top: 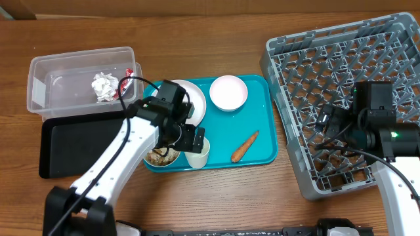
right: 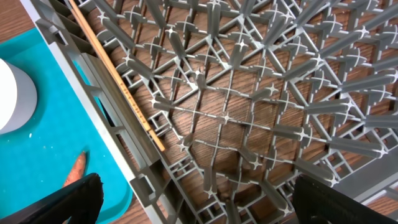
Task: Sort waste into correct bins and load items into the dishwasher
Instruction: 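Lift the white cup and hold it out toward the right gripper, then grasp the cup with the right gripper and open the left gripper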
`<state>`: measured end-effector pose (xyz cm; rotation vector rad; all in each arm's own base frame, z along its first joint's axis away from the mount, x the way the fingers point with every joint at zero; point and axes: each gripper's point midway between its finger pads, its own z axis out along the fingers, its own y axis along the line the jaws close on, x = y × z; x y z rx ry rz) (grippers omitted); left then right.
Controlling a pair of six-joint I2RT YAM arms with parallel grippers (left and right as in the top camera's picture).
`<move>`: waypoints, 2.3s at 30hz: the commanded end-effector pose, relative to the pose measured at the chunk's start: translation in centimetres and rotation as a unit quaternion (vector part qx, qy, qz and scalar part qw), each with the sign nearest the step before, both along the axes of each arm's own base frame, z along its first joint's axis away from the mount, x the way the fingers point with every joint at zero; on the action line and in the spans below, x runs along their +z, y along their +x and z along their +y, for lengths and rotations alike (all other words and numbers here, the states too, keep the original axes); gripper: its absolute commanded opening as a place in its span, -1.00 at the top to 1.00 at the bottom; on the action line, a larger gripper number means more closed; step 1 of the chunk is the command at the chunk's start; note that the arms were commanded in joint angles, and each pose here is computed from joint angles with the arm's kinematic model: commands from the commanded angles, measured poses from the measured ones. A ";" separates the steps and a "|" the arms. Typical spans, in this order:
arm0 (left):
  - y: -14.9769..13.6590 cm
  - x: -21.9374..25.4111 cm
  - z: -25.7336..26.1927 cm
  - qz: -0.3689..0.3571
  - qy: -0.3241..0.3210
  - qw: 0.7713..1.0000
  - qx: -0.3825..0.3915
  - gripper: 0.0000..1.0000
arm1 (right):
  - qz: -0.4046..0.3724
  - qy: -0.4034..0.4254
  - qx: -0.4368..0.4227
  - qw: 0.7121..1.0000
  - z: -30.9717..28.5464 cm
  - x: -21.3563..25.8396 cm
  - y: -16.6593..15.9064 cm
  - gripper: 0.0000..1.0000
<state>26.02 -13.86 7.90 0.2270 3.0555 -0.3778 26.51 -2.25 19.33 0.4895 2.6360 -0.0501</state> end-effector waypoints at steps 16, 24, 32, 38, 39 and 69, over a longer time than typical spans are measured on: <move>1.7 -0.6 -1.2 0.018 -0.024 1.000 0.008 0.92 | -0.020 0.001 -0.006 1.000 -0.2 1.2 0.4 -1.00; 7.5 11.4 -9.6 -0.104 -0.364 0.921 -0.093 0.92 | -0.132 0.111 0.132 0.976 4.8 4.4 4.7 -1.00; 8.6 18.7 -12.4 -0.172 -0.511 0.823 -0.176 0.92 | -0.234 0.263 0.451 0.821 14.5 9.2 3.0 -1.00; 8.2 20.1 -12.7 -0.169 -0.536 0.805 -0.191 0.92 | -0.279 0.291 0.528 0.748 16.3 11.2 1.2 -1.00; 8.1 20.3 -12.7 -0.166 -0.539 0.803 -0.190 0.92 | -0.286 0.290 0.538 0.738 16.5 11.5 1.0 -1.00; 4.4 23.1 -17.7 -0.134 -0.578 0.766 -0.246 0.92 | -0.357 0.314 0.601 0.642 17.7 15.0 -0.4 -0.77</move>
